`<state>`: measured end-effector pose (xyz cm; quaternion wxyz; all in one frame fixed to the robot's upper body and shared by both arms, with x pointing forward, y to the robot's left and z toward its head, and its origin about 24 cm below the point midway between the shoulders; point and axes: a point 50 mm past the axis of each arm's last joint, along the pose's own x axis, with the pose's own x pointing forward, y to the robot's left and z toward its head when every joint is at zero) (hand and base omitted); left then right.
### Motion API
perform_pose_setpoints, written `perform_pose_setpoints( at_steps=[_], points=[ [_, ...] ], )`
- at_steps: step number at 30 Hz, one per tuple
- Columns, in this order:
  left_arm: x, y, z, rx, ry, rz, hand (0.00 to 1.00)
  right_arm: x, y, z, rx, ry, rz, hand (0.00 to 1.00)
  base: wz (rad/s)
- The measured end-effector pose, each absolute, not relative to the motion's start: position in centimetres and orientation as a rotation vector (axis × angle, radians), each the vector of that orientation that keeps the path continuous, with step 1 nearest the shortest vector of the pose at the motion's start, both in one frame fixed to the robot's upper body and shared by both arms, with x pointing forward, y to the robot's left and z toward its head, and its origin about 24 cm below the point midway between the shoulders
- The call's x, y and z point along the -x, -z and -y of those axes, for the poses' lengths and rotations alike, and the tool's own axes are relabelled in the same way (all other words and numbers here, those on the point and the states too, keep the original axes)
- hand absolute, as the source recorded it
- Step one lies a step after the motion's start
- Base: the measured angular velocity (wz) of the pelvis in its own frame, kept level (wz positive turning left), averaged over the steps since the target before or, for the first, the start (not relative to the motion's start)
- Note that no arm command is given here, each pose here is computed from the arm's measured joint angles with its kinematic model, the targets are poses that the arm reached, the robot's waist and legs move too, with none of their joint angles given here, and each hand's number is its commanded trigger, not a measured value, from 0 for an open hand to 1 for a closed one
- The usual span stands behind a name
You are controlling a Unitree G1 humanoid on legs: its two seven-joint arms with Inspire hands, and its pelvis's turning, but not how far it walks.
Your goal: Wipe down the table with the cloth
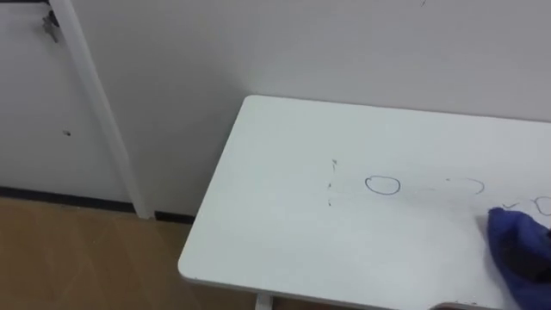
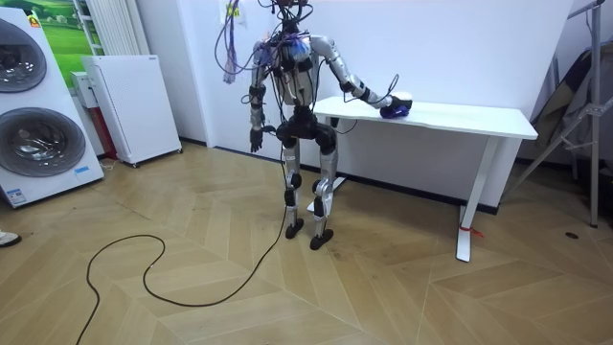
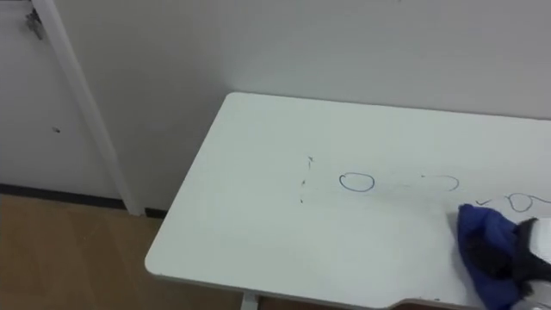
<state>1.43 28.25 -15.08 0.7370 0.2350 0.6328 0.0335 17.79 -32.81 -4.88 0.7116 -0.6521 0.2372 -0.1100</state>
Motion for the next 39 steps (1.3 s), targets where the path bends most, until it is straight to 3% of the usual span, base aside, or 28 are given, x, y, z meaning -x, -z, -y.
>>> perform_pose_setpoints(
  at_steps=[6,9,12,22,31,39],
  points=[
    [-2.3,16.3,-25.2,-0.520,0.070,-1.412,0.00,-23.3,4.3,21.1,1.424,-0.069,-0.194,1.00,0.13],
    [-2.6,16.6,-24.2,-0.504,0.116,-1.405,0.00,-25.0,3.5,18.0,1.409,-0.143,-0.110,1.00,0.25],
    [-3.0,16.6,-23.8,-0.509,0.155,-1.398,0.00,-25.9,2.9,16.8,1.400,-0.180,-0.071,1.00,0.31],
    [-3.5,16.7,-23.4,-0.499,0.183,-1.395,0.00,-26.3,3.0,16.6,1.365,-0.171,-0.067,1.00,0.06],
    [-5.1,16.6,-23.5,-0.521,0.189,-1.367,0.00,-29.4,1.4,16.7,1.395,-0.135,-0.024,1.00,0.01],
    [-6.7,16.3,-23.8,-0.558,0.152,-1.324,0.00,-30.1,1.2,20.0,1.341,0.010,-0.041,1.00,0.09]
  ],
)
